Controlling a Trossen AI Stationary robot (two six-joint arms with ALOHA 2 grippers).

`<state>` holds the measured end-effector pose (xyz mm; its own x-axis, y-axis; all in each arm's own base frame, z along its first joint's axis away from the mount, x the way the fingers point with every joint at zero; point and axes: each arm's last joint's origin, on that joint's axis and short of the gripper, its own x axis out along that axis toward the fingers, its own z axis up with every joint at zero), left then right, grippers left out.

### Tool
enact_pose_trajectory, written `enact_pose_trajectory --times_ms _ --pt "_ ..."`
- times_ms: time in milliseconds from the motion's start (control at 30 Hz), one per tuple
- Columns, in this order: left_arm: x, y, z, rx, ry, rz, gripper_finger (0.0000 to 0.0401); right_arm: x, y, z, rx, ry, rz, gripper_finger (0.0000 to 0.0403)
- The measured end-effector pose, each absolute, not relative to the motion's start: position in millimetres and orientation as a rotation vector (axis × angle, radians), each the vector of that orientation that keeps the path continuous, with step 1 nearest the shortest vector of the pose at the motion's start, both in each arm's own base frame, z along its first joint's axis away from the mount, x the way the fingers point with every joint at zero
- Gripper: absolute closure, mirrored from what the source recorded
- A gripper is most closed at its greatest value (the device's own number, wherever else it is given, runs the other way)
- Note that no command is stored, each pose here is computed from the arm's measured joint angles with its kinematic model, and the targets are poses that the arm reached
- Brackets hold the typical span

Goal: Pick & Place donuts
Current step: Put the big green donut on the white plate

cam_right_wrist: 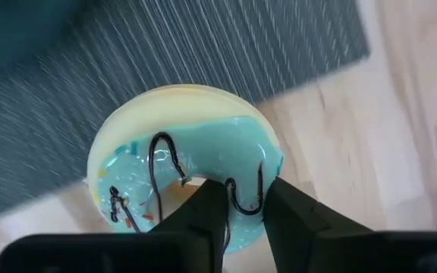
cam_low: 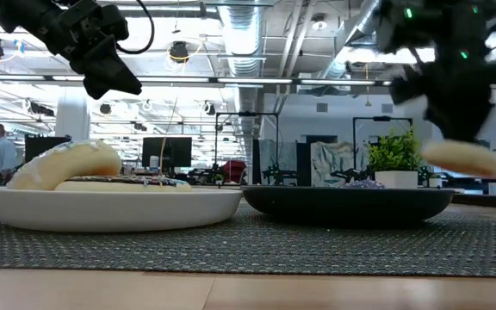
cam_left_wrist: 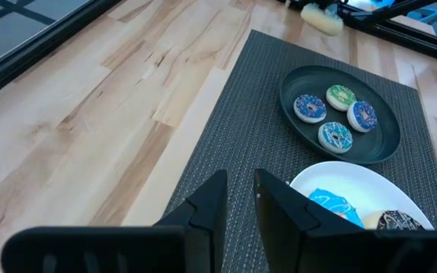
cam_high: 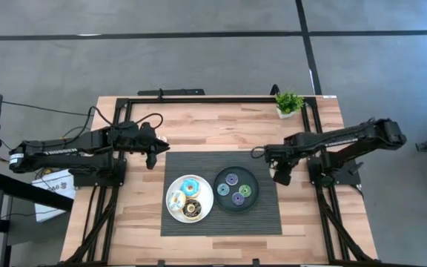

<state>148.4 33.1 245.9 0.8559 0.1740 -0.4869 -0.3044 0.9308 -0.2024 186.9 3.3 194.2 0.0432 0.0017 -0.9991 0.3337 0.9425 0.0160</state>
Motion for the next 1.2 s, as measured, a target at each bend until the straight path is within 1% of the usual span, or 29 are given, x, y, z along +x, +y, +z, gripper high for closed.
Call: enact_pose_trajectory --times_ms 133,433,567,767,867,967,1067,1200 --pt "148.7 33.2 246.6 -0.279 0.474 0.254 0.0341 201.0 3.5 219.8 0.285 1.367 -0.230 0.0337" --pt "149.0 33.2 246.9 -0.285 0.469 0.254 0.0341 249.8 12.6 279.2 0.216 0.913 -0.083 0.0337" --pt "148.9 33.1 246.7 -0.285 0.471 0.254 0.0341 280.4 27.8 298.0 0.171 0.807 -0.081 0.0337" --pt "148.8 33.1 247.2 -0.275 0.468 0.252 0.0341 346.9 60.4 293.9 0.132 0.841 -0.099 0.0337" --pt "148.4 33.0 246.5 -0.248 0.480 0.246 0.0341 382.5 73.8 282.9 0.133 0.862 -0.092 0.0337" --pt "148.5 33.0 246.3 -0.242 0.482 0.244 0.0341 409.2 82.5 265.8 0.163 0.921 -0.117 0.0337" --pt "148.6 32.9 246.4 -0.237 0.482 0.242 0.0341 428.9 87.1 249.1 0.190 0.977 -0.125 0.0337" --pt "148.6 32.9 246.7 -0.236 0.479 0.242 0.0341 447.9 94.2 224.9 0.238 1.047 -0.047 0.0337"
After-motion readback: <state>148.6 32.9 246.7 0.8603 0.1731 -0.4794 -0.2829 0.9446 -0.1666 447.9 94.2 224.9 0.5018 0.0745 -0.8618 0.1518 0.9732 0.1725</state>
